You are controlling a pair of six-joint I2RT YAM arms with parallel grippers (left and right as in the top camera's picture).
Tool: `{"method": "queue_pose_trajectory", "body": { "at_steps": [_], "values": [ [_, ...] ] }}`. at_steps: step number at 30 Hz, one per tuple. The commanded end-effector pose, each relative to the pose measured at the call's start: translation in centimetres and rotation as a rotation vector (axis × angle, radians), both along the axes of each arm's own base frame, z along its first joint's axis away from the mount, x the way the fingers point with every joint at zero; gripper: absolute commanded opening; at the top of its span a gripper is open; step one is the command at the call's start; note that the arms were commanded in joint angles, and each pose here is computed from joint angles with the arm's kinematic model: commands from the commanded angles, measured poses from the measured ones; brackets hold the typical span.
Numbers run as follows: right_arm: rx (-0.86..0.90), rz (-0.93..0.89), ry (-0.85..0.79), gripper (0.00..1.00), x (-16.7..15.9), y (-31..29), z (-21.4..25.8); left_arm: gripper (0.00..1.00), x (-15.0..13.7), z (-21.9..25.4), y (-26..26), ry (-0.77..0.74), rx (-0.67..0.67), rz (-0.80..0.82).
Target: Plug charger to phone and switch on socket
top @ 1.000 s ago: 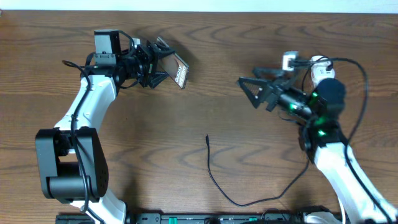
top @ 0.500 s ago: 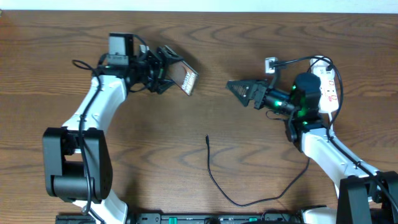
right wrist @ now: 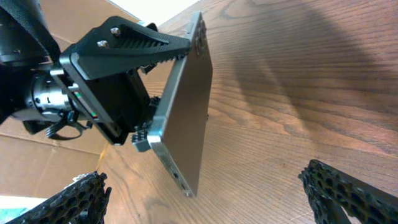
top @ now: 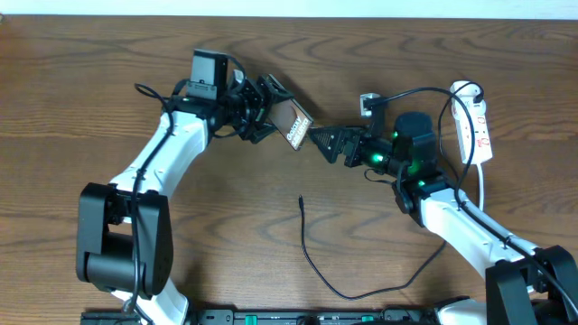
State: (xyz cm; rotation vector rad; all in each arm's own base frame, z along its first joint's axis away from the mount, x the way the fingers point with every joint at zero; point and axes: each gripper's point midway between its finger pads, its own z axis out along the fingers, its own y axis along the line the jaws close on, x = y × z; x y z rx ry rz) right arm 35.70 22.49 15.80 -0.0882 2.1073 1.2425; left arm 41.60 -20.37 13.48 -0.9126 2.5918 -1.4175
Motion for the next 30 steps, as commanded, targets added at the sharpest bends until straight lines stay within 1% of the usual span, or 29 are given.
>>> {"method": "queue_pose_trajectory", "body": {
  "at_steps": [1,6,13,20,22,26,30],
  "values": [
    [-0.056,-0.011,-0.052,0.99,0.4,0.4,-0.1,0.07,-0.3,1.6,-1.0,-0.04,0.019,-0.003],
    [-0.104,-0.028,-0.041,0.99,0.3,0.4,-1.1,0.07,-0.6,1.0,-2.0,-0.038,0.058,0.002],
    [-0.117,-0.038,-0.041,0.99,0.4,0.3,-1.3,0.07,-0.6,0.2,-2.6,-0.018,0.12,0.068],
    [-0.129,-0.056,-0.048,0.99,0.7,0.1,-1.3,0.07,-0.6,0.3,-3.0,0.02,0.101,0.105],
    [-0.132,-0.061,-0.049,0.98,0.7,0.0,-1.4,0.07,-0.7,0.3,-3.1,0.033,0.093,0.113],
    [-0.131,-0.062,-0.049,0.92,0.7,0.0,-1.3,0.07,-1.0,0.5,-3.5,0.06,0.06,0.103],
    [-0.13,-0.063,-0.046,0.92,0.7,0.0,-1.3,0.07,-1.5,0.9,-4.1,0.093,0.019,0.089]
  ]
}}
